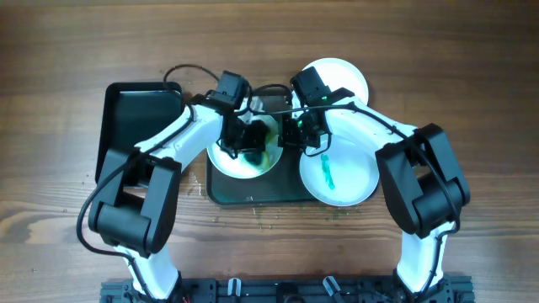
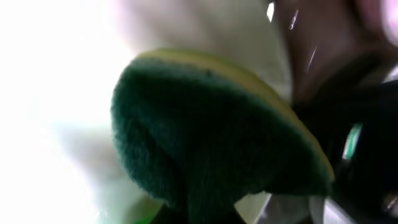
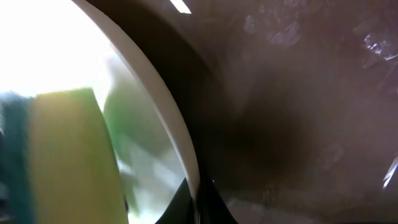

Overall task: Clean dirty plates on tray and stack at the side
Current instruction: 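Scrub the left white plate with the sponge while the right gripper holds it, then lift the cleaned plate with the right gripper and carry it right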

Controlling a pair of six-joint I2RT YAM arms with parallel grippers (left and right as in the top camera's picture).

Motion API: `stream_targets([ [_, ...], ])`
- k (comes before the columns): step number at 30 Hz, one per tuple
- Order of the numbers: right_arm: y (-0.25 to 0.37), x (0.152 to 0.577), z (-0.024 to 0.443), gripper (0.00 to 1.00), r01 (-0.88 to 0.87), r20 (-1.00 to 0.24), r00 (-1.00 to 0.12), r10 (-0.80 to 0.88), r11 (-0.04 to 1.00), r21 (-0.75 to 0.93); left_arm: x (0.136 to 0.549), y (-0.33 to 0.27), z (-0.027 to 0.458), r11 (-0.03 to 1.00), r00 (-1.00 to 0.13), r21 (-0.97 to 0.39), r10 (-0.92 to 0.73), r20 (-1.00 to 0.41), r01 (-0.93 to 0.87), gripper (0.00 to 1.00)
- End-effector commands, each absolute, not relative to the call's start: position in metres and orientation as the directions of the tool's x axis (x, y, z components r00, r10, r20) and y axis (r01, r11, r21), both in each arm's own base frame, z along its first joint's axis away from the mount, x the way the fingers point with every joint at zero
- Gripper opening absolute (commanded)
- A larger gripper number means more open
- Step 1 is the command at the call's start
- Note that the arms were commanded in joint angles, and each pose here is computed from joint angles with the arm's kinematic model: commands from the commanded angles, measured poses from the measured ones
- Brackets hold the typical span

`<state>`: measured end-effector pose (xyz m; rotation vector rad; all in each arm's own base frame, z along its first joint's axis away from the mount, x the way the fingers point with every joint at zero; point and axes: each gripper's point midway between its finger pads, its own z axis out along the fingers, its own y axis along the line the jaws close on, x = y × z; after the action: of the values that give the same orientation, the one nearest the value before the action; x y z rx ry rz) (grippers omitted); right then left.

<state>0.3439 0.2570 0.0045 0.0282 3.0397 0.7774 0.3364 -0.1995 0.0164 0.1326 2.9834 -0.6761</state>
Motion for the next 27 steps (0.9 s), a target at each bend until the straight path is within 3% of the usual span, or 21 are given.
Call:
stream_targets([
  [1, 0.261, 0.347, 0.006, 0.04, 0.021, 0.009, -1.0, 0.019, 0.864, 0.503, 0.381, -0.153, 0.006, 0.981, -0.962, -0.187, -0.097, -0.254, -0.049, 0.04],
  [4, 0.261, 0.347, 0.006, 0.04, 0.02, 0.009, -1.0, 0.018, 0.864, 0.503, 0.402, -0.104, 0.012, 0.975, -0.898, 0.031, -0.19, -0.398, -0.22, 0.04],
  [7, 0.261, 0.347, 0.006, 0.04, 0.018, 0.007, -1.0, 0.017, 0.864, 0.502, 0.387, -0.069, 0.014, 0.921, -0.879, 0.188, -0.242, -0.411, -0.342, 0.04],
  [9, 0.261, 0.347, 0.006, 0.04, 0.016, 0.006, -1.0, 0.015, 0.864, 0.502, 0.359, -0.067, 0.019, 0.901, -0.893, 0.151, -0.359, -0.27, -0.407, 0.04],
  [12, 0.26, 0.347, 0.005, 0.04, 0.017, 0.003, -1.0, 0.017, 0.868, 0.496, 0.352, -0.076, 0.05, 0.901, -0.893, 0.007, -0.43, -0.136, -0.435, 0.04],
  [15, 0.258, 0.35, 0.01, 0.04, 0.009, -0.027, -0.999, 0.024, 0.883, 0.47, 0.36, -0.074, 0.098, 0.91, -0.911, -0.161, -0.4, -0.104, -0.382, 0.04],
  [17, 0.252, 0.355, 0.023, 0.04, -0.011, -0.091, -0.995, 0.03, 0.906, 0.423, 0.362, -0.059, 0.121, 0.893, -0.89, -0.193, -0.435, -0.134, -0.407, 0.04],
  [20, 0.236, 0.364, 0.063, 0.04, -0.087, -0.272, -0.962, -0.007, 0.955, 0.282, 0.363, -0.037, 0.138, 0.867, -0.856, -0.216, -0.487, -0.171, -0.45, 0.04],
  [23, 0.209, 0.37, 0.12, 0.04, -0.058, -0.527, -0.847, -0.064, 0.998, -0.029, 0.364, -0.031, 0.139, 0.859, -0.847, -0.218, -0.501, -0.175, -0.463, 0.04],
  [27, 0.194, 0.359, 0.179, 0.04, 0.038, -0.693, -0.661, -0.288, 0.909, -0.414, 0.367, -0.031, 0.14, 0.859, -0.845, -0.224, -0.501, -0.186, -0.46, 0.04],
])
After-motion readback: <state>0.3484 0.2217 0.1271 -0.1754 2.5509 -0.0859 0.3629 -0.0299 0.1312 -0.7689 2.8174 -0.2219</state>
